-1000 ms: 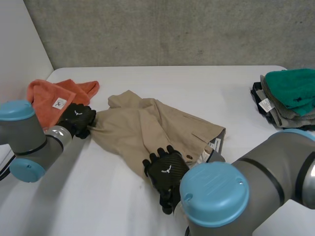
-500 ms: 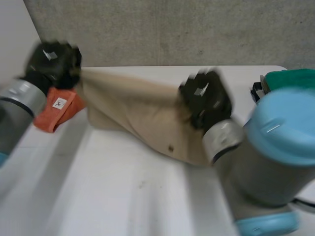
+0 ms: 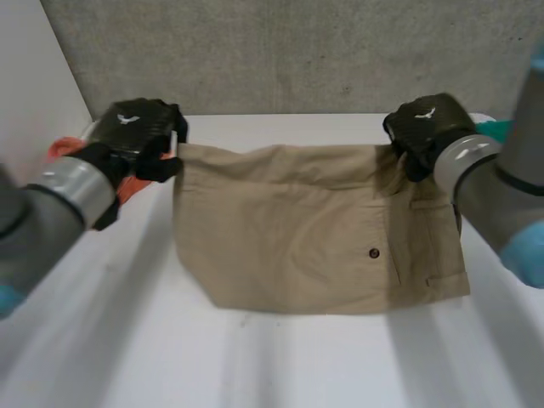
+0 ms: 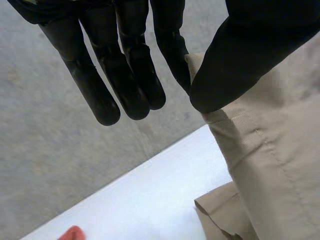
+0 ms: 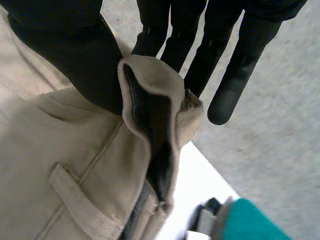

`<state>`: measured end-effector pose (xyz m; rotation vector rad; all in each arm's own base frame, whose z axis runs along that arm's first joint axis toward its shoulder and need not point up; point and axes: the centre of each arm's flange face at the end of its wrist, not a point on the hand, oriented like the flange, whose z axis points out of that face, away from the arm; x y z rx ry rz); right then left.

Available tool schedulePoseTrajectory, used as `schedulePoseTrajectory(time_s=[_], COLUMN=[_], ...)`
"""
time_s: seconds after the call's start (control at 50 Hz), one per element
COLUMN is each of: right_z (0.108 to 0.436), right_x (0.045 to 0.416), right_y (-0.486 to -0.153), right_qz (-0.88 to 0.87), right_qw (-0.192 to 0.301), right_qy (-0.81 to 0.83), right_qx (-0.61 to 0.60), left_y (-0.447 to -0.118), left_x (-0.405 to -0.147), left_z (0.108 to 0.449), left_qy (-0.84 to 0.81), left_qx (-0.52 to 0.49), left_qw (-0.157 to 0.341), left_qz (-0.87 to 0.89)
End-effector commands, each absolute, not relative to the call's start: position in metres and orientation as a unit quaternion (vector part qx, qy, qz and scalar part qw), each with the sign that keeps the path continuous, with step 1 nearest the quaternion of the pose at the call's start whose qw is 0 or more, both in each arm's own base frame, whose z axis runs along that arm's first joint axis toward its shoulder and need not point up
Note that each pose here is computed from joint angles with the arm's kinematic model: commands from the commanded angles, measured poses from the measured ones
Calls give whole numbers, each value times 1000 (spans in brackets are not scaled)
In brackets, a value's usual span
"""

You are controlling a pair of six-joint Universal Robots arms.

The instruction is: Fold the laundry.

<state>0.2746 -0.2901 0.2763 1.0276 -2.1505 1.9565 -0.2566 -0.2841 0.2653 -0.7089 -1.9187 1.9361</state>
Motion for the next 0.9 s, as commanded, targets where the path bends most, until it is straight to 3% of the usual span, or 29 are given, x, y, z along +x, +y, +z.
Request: schedulePoseTrajectory(time_s=[0.02,0.14,0.24,0.32,0.46,0.58,0.68,0.7,0.76,0.9], right_z=[275,336,397,406,384,319,251,227,199,159], right_x=[296,311,315,316,319,321,320,317,311,291], right_y=[-338,-366,-363,-360,-361,-361,-350,-345,-335,-295], right_qz=[703,839,926,933,901,810,712,675,623,494], right_qw=[-5,-22,-41,-54,-83,-96,-103,-101,-90,-62], right_qy=[-658,-507,-351,-333,-394,-528,-629,-659,-695,-764], right_qx=[270,196,129,124,161,238,295,315,347,410], left_y=[-345,-380,-375,-362,-352,-336,-306,-301,-283,-251], left_x=[-286,-287,-286,-284,-277,-270,-264,-264,-259,-245], left_z=[261,344,394,412,367,305,230,221,192,166], left_qy=[-628,-467,-343,-321,-425,-540,-665,-678,-724,-782], left_qx=[-206,-113,-76,-71,-89,-102,-151,-157,-176,-199], left_qw=[132,108,116,121,127,146,149,151,155,136], left_qz=[739,870,929,937,892,823,717,703,649,575])
